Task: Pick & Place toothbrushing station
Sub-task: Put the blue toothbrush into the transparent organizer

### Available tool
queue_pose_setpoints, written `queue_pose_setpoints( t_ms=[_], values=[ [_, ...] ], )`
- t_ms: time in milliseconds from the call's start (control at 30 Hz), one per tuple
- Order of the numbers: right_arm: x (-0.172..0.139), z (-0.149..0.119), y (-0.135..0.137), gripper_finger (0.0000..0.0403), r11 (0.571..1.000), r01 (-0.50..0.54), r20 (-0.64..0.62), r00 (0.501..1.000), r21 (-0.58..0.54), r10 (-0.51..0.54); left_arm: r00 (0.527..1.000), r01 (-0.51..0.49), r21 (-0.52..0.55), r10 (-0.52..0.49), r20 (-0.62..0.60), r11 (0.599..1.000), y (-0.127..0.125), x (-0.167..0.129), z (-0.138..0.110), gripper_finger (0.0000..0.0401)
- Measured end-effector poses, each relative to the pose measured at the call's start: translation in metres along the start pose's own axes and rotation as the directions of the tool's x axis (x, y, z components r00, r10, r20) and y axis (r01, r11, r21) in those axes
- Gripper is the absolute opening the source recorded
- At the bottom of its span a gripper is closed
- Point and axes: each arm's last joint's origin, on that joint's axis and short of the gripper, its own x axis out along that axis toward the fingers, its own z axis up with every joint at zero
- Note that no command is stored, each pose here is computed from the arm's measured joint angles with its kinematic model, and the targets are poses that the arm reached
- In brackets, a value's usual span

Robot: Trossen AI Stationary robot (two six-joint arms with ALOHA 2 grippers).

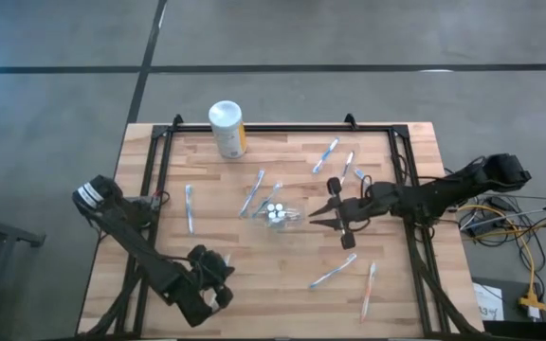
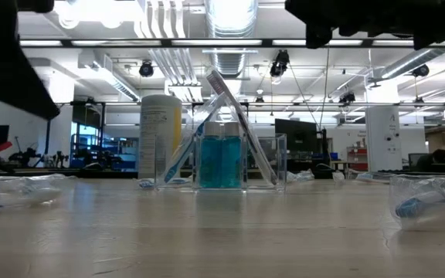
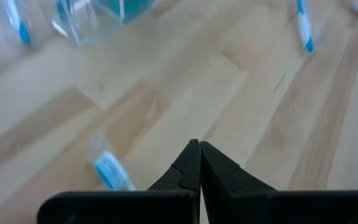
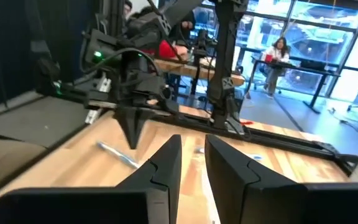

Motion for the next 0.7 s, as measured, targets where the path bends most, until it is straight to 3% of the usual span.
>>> queue_pose_setpoints(
  t_ms=[200,367,700],
  values=[
    [0.01,0.003,0.0,0.0054,0.997,-0.068,0.001,0.998,-0.044,0.068,0.999,-0.038,-0.067,0.037,-0.027,0.997,0.0,0.012,-0.012,0.0011],
    [0.012,0.005,0.0,0.0044,0.991,-0.124,0.007,0.992,-0.042,0.125,0.992,-0.096,-0.167,0.081,-0.095,0.981,0.004,0.025,-0.013,0.0053],
    [0.011,0.002,0.0,0.0043,0.992,-0.122,-0.003,0.993,-0.026,0.122,0.965,-0.183,-0.134,0.151,-0.216,0.974,0.009,0.039,-0.01,0.0133]
  ],
)
